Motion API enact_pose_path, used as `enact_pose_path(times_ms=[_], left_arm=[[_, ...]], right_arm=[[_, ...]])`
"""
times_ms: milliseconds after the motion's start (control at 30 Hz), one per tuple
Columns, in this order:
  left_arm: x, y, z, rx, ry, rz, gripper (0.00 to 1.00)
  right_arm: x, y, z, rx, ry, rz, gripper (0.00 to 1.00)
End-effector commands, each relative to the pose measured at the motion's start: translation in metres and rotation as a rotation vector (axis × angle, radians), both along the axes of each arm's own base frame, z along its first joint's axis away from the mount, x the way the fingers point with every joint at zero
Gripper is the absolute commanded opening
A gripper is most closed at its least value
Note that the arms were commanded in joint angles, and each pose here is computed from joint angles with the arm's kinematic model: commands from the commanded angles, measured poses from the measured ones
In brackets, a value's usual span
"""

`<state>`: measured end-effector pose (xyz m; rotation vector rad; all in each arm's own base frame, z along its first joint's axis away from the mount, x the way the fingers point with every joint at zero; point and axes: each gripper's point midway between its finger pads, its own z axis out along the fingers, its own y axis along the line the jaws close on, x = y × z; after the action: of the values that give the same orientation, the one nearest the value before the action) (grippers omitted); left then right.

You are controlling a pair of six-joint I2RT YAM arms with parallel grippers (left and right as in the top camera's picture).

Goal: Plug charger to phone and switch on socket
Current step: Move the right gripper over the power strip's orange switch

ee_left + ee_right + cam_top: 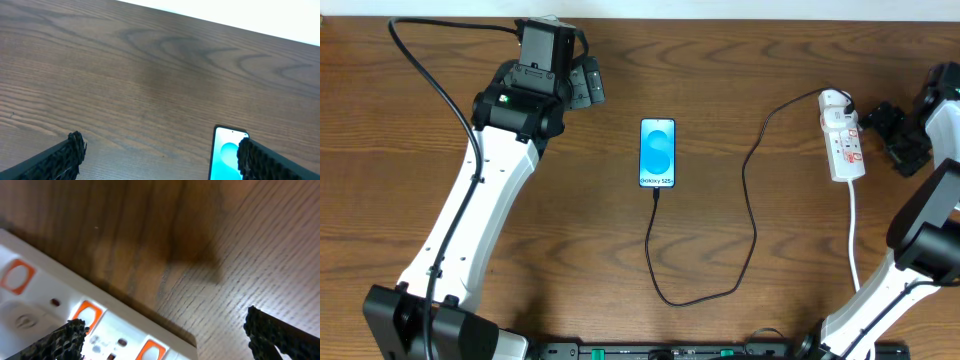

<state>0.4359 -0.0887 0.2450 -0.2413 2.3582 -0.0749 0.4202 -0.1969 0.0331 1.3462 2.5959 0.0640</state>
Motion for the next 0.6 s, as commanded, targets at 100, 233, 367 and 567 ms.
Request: enact_pose_path(times_ms=[100, 233, 367, 567], left_arm=[[0.001, 0.0039, -0.001, 0.022, 0.001, 0.004, 0.99], [0.001, 0.0039, -0.001, 0.022, 0.001, 0.004, 0.99], [0.001, 0.0039, -0.001, 0.022, 0.001, 0.004, 0.99], [0.001, 0.0039, -0.001, 0.022, 0.001, 0.004, 0.99]], right_arm=[[0.0069, -0.0029, -0.0125, 0.015, -0.007, -0.029, 0.99], [0.009, -0.002, -0.0121, 0.02, -0.016, -0.027, 0.99], [0.0065, -0.0002, -0.0128, 0.028, -0.006, -0.027, 0.99], [0.0063, 0.0023, -0.0136, 0.03, -0.002, -0.022, 0.99]])
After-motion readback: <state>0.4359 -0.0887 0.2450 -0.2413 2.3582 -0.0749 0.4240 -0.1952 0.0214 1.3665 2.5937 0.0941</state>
